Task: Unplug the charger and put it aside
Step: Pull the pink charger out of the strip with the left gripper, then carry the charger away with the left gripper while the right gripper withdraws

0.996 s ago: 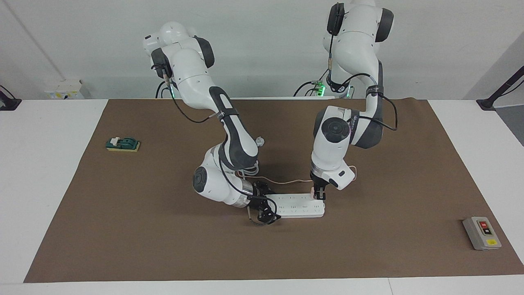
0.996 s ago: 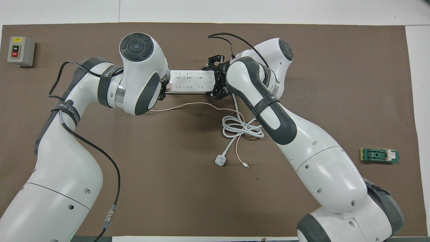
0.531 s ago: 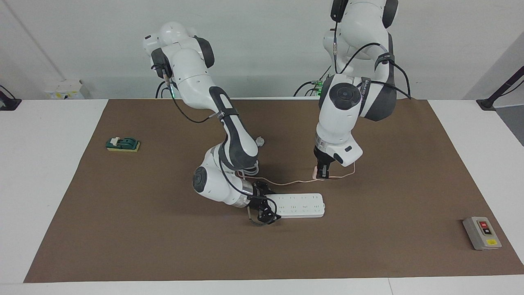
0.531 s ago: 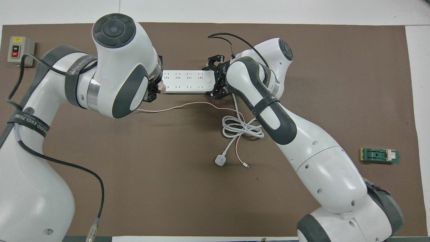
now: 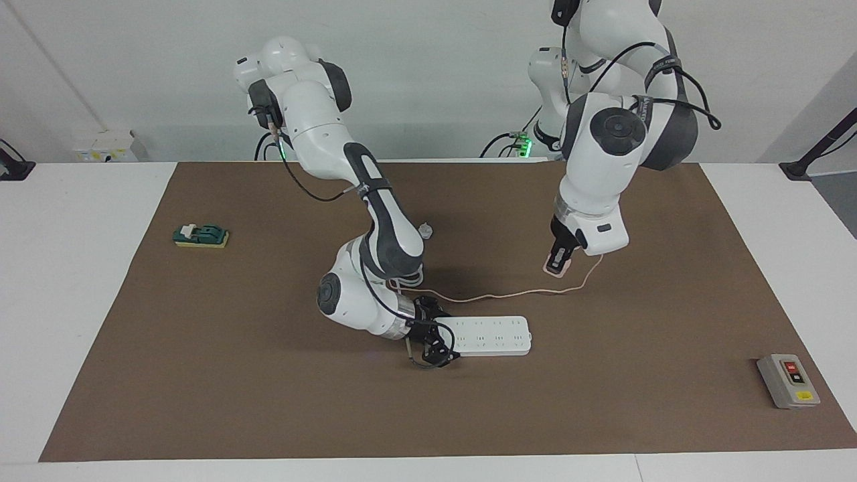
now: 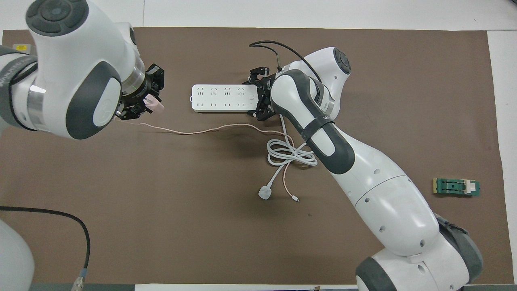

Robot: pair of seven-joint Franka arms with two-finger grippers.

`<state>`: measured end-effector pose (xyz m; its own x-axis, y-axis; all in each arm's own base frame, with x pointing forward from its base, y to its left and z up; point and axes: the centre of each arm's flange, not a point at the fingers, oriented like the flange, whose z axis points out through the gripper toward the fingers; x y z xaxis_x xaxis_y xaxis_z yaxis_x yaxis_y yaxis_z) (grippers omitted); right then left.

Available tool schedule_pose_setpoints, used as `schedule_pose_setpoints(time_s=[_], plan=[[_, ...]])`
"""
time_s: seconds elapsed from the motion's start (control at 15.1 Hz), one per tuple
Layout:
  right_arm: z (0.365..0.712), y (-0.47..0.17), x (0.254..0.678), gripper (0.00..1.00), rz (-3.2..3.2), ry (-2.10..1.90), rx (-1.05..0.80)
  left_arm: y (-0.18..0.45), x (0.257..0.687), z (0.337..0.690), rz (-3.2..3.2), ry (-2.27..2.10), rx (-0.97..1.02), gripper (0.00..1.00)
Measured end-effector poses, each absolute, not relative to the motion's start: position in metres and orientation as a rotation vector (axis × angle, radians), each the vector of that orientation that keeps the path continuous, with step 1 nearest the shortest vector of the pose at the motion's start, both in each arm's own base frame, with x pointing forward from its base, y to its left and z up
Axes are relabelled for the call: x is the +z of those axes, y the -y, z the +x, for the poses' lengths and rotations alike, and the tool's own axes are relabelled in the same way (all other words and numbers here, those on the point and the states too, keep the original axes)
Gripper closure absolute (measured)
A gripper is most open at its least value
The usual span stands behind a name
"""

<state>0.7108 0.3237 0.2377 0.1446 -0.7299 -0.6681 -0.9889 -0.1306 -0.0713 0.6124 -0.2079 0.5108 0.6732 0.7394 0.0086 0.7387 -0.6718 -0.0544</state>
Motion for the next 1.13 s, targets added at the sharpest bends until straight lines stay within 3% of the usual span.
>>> schedule_pose_setpoints(time_s=[0.53,1.13], plan=[[0.712,-0.325,0.258,0.00,-1.912,-1.631,0.672,0.100,0.577,0.591,-3.013,0.707,0.089,0.68],[0.713,-0.312,0.321,0.00,-1.907,-1.621,0.736,0.048,0.599,0.558,-3.106,0.173,0.165,0.68]])
